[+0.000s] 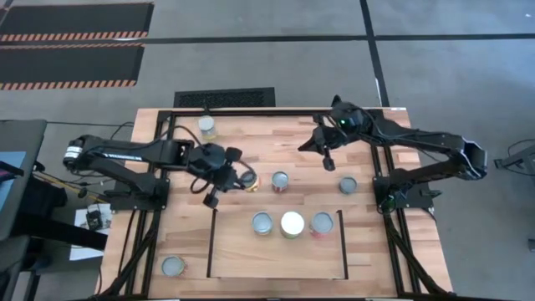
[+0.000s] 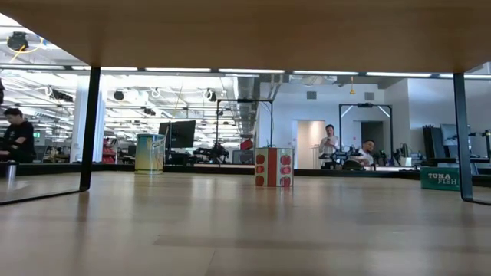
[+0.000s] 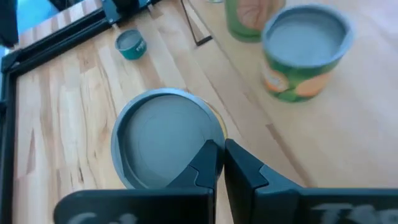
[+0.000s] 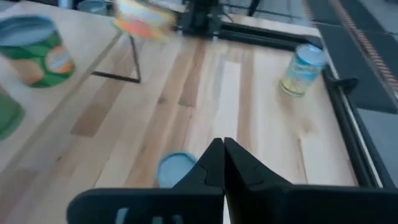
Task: Pick and place cans onto a shelf
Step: Put the yellow mushroom can on the shelf
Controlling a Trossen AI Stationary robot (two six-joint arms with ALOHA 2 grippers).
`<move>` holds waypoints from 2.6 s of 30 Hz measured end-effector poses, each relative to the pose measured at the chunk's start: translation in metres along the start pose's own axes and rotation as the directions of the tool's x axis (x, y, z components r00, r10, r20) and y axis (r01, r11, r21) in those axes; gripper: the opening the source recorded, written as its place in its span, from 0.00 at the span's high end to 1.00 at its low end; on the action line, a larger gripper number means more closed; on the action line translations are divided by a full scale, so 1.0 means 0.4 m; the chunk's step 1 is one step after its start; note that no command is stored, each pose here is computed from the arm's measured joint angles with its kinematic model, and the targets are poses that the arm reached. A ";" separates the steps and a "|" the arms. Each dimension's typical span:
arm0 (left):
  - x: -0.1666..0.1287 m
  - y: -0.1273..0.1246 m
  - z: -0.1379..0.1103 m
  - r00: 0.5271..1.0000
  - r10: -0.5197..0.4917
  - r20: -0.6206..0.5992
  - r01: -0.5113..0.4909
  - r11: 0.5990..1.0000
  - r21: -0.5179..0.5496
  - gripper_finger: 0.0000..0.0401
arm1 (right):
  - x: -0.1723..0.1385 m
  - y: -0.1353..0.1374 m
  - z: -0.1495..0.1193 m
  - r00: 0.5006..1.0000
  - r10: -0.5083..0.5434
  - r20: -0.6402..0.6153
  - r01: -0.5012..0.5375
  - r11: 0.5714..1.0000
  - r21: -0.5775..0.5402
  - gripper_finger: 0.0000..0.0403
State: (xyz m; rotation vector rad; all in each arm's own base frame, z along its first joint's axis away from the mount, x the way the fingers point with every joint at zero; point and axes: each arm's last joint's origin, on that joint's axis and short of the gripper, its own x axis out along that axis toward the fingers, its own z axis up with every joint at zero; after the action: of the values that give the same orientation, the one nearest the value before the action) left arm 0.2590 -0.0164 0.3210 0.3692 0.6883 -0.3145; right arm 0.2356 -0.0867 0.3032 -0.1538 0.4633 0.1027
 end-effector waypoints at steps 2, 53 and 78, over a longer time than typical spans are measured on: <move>-0.017 -0.021 0.020 0.999 -0.001 -0.041 0.000 0.999 -0.037 1.00 | -0.006 0.005 -0.022 1.000 -0.019 0.025 0.018 1.000 0.017 0.98; 0.061 -0.273 0.104 0.961 -0.162 -0.225 0.054 0.905 -0.423 0.96 | -0.054 0.033 -0.030 0.989 -0.055 0.135 0.056 0.998 -0.006 0.97; 0.064 -0.271 0.111 0.963 -0.191 -0.191 0.080 0.877 -0.473 0.92 | -0.054 0.033 -0.031 0.989 -0.055 0.134 0.058 0.998 -0.017 0.97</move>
State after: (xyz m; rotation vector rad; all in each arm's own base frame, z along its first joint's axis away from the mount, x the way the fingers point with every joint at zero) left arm 0.2590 -0.1360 0.3113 -0.1050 0.9971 -0.2321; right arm 0.2092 -0.0773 0.3006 -0.1796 0.3241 0.0617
